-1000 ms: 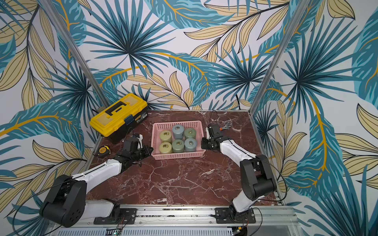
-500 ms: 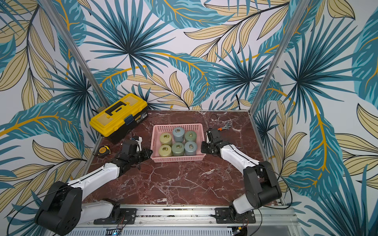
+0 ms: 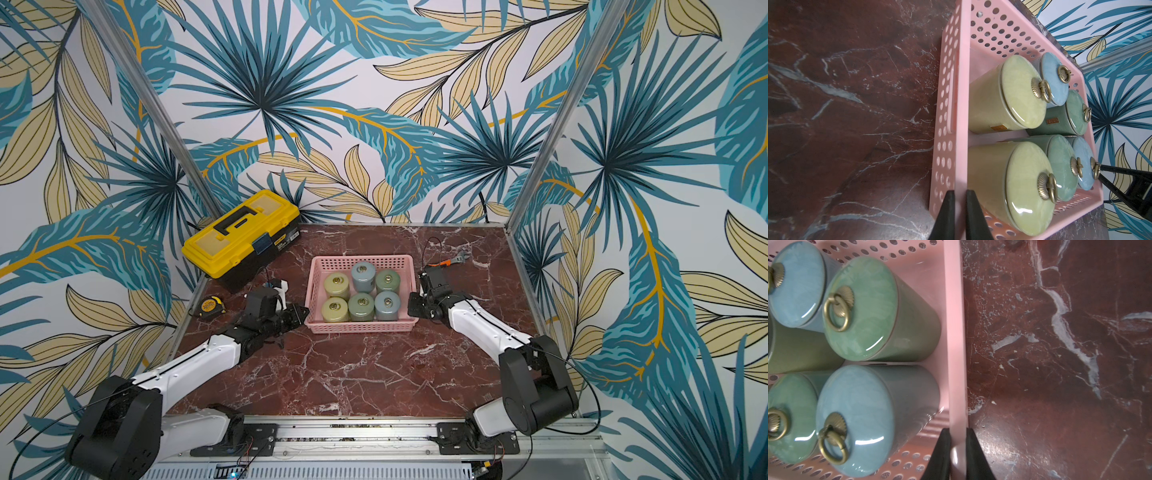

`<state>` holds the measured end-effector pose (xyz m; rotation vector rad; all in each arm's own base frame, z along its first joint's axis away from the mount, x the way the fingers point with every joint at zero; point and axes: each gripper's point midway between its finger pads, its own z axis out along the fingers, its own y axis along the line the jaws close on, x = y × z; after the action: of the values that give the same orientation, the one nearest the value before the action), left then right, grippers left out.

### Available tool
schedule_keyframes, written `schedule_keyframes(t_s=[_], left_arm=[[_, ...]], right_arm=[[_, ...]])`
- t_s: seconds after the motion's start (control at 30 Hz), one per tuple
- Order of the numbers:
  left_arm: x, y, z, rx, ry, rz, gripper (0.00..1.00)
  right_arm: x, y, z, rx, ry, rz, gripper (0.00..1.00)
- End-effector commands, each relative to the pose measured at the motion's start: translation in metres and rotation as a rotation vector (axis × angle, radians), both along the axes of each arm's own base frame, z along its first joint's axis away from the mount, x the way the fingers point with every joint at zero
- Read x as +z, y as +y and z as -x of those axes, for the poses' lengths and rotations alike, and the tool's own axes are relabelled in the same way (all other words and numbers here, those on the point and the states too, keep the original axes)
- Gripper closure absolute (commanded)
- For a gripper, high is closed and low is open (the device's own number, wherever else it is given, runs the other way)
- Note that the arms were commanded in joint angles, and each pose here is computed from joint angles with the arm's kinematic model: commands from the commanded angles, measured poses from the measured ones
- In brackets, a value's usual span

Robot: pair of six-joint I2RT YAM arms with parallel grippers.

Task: Take the tea canister out of the basket
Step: Move the basket to the center of the board, then pick up the tea canister from the basket.

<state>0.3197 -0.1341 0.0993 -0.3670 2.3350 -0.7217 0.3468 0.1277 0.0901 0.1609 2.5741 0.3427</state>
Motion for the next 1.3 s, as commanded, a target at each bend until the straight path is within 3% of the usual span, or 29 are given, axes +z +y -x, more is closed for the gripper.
schedule_keyframes(t_s=[0.0,0.1,0.3,0.53,0.67,1.0,1.27], left_arm=[[0.023,0.001,-0.013,0.03,-0.088,0.018,0.75],[0.031,0.002,-0.015,0.038,-0.107,0.02,0.55],[0.052,0.009,-0.017,0.057,-0.148,-0.011,0.32],[0.071,0.023,-0.014,0.081,-0.219,-0.066,0.0],[0.081,0.019,-0.013,0.026,-0.295,-0.093,0.0],[0.096,0.018,-0.017,-0.099,-0.531,-0.27,0.0],[0.082,0.014,-0.01,-0.092,-0.58,-0.204,0.0]], right_arm=[[0.003,-0.008,0.008,-0.049,0.0,0.007,0.71],[0.011,-0.009,0.007,-0.041,-0.023,0.011,0.57],[0.03,-0.014,0.01,-0.002,-0.068,0.053,0.41],[0.053,-0.003,0.016,0.189,-0.117,0.088,0.16],[0.058,0.011,0.019,0.325,-0.125,0.083,0.01],[0.059,0.027,0.018,0.468,-0.136,0.144,0.01],[0.052,0.036,0.013,0.496,-0.122,0.239,0.01]])
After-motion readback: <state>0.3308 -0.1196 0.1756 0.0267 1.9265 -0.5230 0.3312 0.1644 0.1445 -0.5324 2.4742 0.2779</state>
